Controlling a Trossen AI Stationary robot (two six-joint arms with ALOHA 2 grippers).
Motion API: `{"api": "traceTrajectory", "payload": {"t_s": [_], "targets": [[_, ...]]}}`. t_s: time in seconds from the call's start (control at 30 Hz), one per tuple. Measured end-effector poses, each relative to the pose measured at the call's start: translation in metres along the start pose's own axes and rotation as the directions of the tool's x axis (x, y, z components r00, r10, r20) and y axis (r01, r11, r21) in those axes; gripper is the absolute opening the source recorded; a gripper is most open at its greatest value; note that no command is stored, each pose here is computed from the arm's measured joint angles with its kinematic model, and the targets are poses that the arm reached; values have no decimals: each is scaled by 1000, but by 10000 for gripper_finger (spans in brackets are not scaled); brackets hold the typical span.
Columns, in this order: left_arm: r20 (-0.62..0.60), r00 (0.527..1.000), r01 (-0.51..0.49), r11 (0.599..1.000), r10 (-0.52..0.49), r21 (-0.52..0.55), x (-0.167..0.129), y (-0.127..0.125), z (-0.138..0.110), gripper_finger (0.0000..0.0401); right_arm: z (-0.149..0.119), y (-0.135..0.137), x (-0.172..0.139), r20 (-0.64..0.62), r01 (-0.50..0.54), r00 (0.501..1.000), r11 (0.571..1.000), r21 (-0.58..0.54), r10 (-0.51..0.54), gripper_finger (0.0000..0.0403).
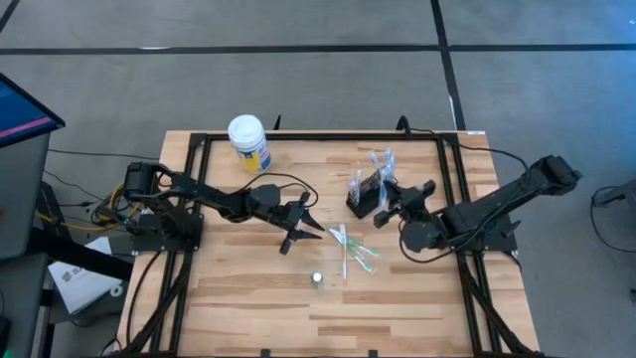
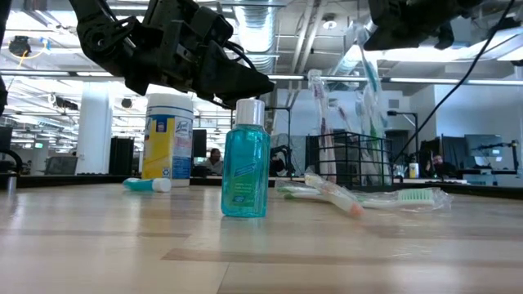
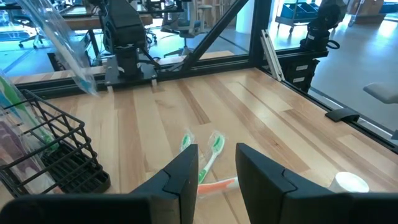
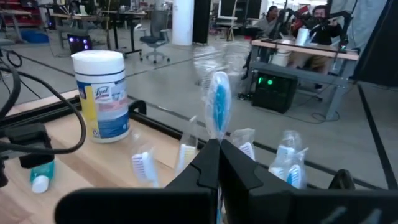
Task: Pick & Place toothbrushing station
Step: Put the blue toothbrush into the mesh organizer
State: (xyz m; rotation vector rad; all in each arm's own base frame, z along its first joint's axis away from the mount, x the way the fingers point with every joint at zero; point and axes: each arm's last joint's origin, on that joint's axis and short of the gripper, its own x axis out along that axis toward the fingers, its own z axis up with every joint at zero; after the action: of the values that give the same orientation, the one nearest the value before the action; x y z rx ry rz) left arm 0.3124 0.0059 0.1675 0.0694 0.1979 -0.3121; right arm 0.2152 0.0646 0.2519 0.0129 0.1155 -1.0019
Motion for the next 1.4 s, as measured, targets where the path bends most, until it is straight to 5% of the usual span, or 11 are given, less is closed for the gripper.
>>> {"api": "traceTrajectory", "payload": {"t_s": [0.53, 0.83, 1.4], "targets": [[1, 1000, -1, 1000, 1, 9, 0, 0, 0, 101, 10, -10, 17, -29, 16, 999, 1000, -11, -16, 0], [2, 1000, -1, 1000, 1, 11, 0, 0, 0, 101, 45, -19, 23, 67, -181, 981, 983, 7, 181, 0], [3, 1000, -2, 1000, 2, 12, 0, 0, 0, 101, -18, -36, 30, 187, -358, 922, 930, 83, 338, 0]]}}
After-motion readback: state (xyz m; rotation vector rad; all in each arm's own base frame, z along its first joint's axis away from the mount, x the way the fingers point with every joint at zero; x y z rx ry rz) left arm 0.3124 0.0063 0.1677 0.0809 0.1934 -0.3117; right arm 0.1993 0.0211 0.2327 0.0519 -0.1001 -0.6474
